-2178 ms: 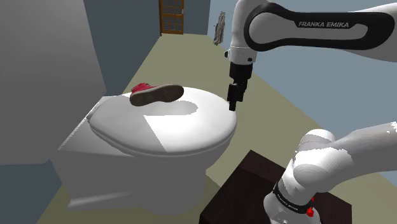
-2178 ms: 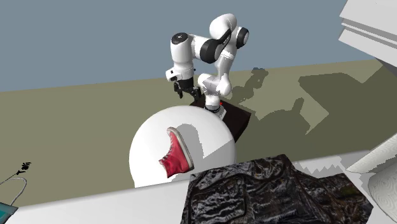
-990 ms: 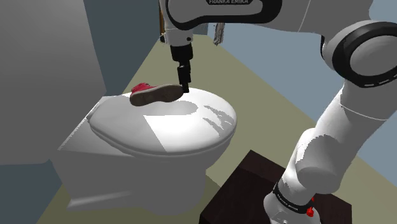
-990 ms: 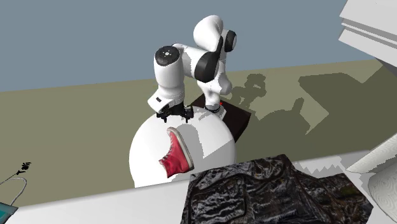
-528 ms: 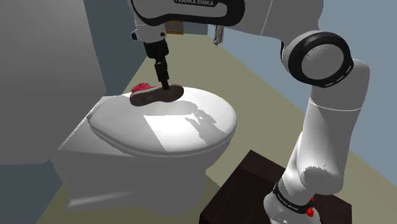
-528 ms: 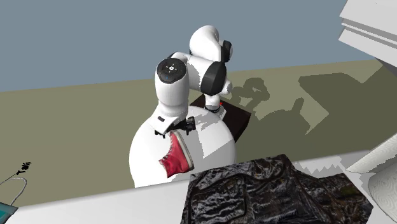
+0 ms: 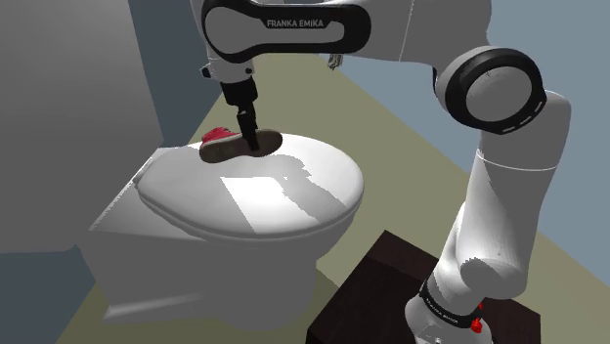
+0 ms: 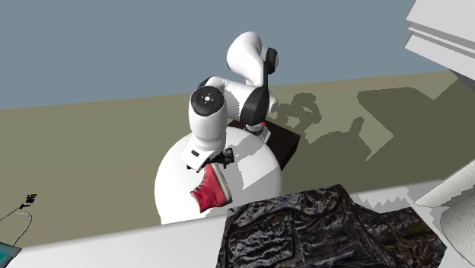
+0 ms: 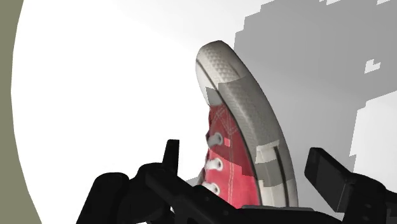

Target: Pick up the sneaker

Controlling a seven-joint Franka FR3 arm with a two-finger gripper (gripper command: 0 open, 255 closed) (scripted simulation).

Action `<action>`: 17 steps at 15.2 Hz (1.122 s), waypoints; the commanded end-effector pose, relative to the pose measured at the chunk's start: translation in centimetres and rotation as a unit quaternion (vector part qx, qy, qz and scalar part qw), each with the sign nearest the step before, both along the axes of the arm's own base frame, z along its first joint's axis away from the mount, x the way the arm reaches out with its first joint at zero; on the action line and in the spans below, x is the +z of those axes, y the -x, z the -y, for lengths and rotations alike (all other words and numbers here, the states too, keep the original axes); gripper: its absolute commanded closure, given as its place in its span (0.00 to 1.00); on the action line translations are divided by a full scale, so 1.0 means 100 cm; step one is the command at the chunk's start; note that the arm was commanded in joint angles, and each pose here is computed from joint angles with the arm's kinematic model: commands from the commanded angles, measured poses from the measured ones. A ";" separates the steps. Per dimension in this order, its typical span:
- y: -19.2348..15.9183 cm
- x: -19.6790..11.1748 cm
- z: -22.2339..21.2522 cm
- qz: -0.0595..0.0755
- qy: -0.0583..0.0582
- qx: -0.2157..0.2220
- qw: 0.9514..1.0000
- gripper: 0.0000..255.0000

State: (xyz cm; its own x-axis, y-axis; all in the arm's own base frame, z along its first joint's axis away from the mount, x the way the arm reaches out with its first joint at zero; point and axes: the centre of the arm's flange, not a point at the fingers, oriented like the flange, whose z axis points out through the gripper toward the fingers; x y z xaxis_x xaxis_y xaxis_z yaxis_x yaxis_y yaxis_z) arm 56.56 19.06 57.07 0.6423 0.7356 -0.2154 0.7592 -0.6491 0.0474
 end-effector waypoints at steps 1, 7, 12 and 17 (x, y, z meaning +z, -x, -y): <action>0.000 -0.002 0.000 0.000 0.000 0.000 1.000 1.00; 0.001 -0.002 0.000 0.000 0.000 0.000 1.000 1.00; 0.000 0.008 0.000 0.000 0.000 0.000 1.000 1.00; 0.000 0.035 0.000 0.000 0.000 0.000 1.000 1.00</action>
State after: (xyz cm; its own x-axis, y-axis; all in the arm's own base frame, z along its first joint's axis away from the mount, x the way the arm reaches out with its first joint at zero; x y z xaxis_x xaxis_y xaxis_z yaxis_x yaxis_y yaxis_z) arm 56.63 19.03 60.00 0.6420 0.7358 -0.2154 0.7594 -0.6489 0.0472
